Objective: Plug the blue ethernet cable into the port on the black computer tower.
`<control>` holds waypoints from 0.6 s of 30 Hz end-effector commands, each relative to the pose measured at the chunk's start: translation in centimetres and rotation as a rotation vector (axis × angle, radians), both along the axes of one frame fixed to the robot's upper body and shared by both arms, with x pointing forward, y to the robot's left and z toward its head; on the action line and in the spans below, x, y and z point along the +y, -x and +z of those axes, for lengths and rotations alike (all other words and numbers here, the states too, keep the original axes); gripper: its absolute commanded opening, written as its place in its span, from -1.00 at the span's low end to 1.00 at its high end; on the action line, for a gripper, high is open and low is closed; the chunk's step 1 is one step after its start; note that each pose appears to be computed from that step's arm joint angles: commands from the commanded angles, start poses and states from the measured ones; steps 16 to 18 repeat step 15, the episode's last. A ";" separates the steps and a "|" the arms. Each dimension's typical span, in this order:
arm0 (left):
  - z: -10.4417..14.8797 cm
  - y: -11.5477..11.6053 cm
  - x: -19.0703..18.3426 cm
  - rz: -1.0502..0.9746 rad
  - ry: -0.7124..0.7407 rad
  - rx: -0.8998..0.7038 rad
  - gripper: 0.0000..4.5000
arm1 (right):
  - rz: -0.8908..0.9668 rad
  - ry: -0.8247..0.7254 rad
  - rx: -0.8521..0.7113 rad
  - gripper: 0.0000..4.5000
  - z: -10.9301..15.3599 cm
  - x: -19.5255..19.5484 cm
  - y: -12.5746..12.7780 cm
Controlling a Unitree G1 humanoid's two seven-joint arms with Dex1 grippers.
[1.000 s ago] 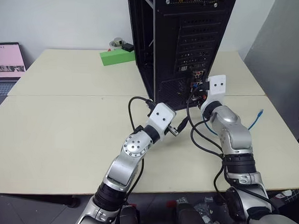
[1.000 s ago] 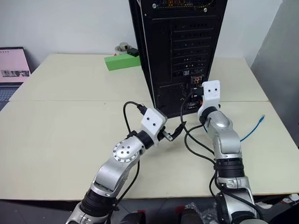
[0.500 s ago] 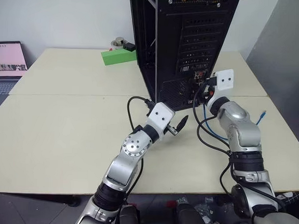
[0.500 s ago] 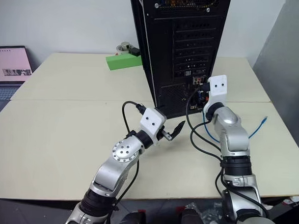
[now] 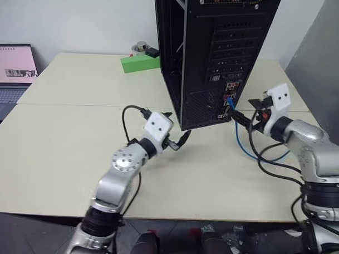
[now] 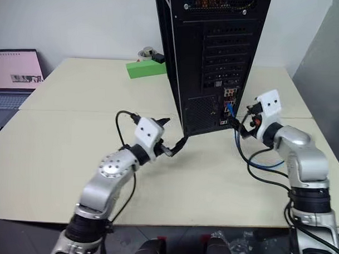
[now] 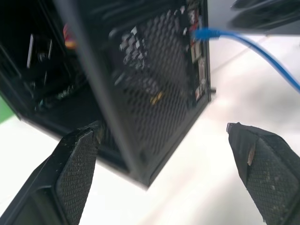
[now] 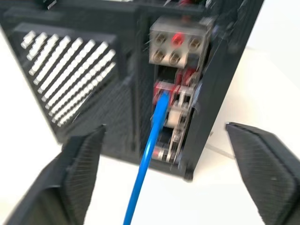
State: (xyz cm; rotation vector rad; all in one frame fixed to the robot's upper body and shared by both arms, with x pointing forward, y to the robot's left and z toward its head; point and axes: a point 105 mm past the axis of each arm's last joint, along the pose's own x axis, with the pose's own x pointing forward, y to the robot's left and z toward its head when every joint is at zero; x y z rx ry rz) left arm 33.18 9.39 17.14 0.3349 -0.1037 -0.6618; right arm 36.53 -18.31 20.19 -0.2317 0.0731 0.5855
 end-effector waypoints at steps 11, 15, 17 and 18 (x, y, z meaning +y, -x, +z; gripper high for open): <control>3.7 3.3 5.7 -0.258 -0.128 0.099 1.00 | 0.226 0.063 -0.071 0.98 4.0 -3.6 3.4; 4.7 3.8 6.1 -0.295 -0.132 0.089 1.00 | 0.231 0.066 -0.081 0.98 4.4 -3.9 3.2; 4.7 3.8 6.1 -0.295 -0.132 0.089 1.00 | 0.231 0.066 -0.081 0.98 4.4 -3.9 3.2; 4.7 3.8 6.1 -0.295 -0.132 0.089 1.00 | 0.231 0.066 -0.081 0.98 4.4 -3.9 3.2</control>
